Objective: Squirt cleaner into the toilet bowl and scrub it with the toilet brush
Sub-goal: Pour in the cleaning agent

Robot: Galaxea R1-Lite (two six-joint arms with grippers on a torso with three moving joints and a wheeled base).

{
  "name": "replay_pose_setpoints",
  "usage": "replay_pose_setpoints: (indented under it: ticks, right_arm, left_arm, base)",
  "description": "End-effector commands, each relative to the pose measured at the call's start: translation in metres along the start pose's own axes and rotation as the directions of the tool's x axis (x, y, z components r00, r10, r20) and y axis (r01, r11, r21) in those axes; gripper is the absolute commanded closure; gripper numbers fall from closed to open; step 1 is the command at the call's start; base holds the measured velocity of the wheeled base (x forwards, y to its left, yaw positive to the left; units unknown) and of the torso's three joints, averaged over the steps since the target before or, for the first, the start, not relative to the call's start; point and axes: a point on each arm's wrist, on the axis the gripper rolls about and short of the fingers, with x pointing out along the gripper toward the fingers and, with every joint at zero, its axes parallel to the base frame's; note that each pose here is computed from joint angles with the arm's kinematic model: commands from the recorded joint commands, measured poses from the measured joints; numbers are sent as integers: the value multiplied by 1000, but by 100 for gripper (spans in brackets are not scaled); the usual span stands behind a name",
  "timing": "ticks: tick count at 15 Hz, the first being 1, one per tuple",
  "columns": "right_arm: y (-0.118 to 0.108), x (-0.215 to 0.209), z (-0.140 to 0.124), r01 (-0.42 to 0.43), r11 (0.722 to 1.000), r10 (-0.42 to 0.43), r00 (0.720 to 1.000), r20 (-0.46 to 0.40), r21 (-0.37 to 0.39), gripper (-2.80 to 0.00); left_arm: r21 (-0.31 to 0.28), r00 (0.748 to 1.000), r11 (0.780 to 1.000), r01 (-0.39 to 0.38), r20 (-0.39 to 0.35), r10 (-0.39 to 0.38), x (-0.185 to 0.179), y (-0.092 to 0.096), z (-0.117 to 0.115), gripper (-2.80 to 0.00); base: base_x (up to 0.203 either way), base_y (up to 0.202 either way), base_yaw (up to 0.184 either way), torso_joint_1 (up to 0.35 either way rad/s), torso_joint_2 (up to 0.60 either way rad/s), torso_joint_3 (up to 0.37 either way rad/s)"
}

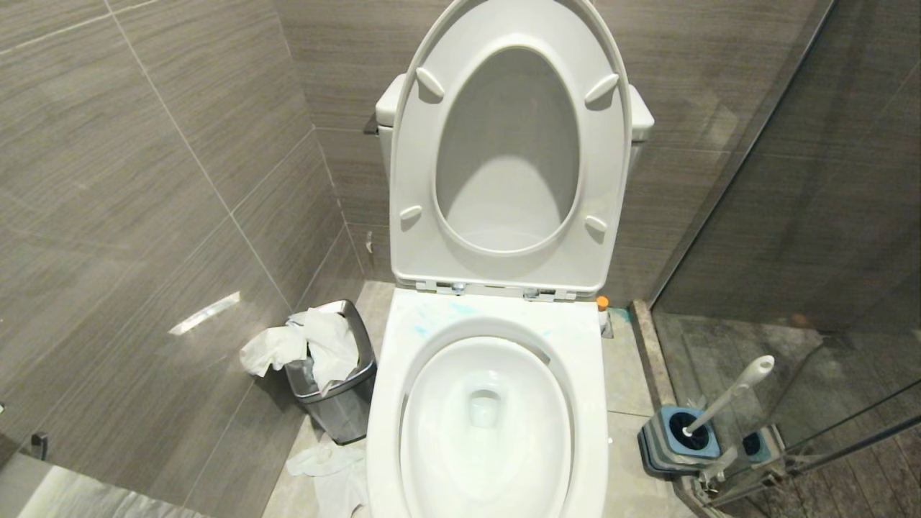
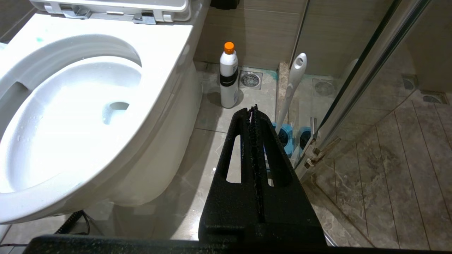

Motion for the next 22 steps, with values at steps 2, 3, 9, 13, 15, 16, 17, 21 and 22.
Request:
replay_pose_setpoints:
  ticks: [2, 3, 9, 13, 15, 16, 17, 21, 22]
  right_arm:
    - [0, 0, 0, 0, 1000, 0, 1000, -1, 0, 0]
    - [0, 0, 0, 0, 1000, 0, 1000, 0, 0, 0]
    - [0, 0, 0, 0, 1000, 0, 1000, -2, 0, 0]
    - [0, 0, 0, 0, 1000, 0, 1000, -1, 0, 0]
    - [0, 0, 0, 0, 1000, 0, 1000, -1, 0, 0]
    - [0, 0, 0, 0, 1000, 0, 1000, -1, 0, 0]
    - [0, 0, 0, 0, 1000, 0, 1000, -1, 0, 0]
    - [0, 0, 0, 0, 1000, 0, 1000, 0, 0, 0]
    - [0, 0, 0, 0, 1000, 0, 1000, -1, 0, 0]
  left_arm:
    - [-2, 1000, 1000, -5, -7, 5, 0, 0, 0, 0]
    - [-2, 1000, 1000, 5, -7, -5, 0, 0, 0, 0]
    - [29, 1000, 999, 21, -6, -20, 0, 0, 0, 0]
    - [-38, 1000, 999, -4, 4, 5, 0, 0, 0, 0]
    - [-43, 1000, 999, -7, 4, 7, 0, 0, 0, 0]
    - [-43, 1000, 999, -7, 4, 7, 0, 0, 0, 0]
    - [-43, 1000, 999, -7, 4, 7, 0, 0, 0, 0]
    - [-43, 1000, 999, -7, 4, 7, 0, 0, 0, 0]
    - [-43, 1000, 999, -7, 3, 7, 0, 0, 0, 0]
  base:
    - [0, 0, 0, 0, 0, 0]
    - [0, 0, 0, 0, 0, 0]
    - [0, 0, 0, 0, 0, 0]
    - [0, 0, 0, 0, 0, 0]
    - [0, 0, 0, 0, 0, 0]
    - [0, 0, 0, 0, 0, 0]
    - [0, 0, 0, 0, 0, 0]
    - [0, 0, 0, 0, 0, 0]
    - [0, 0, 0, 0, 0, 0]
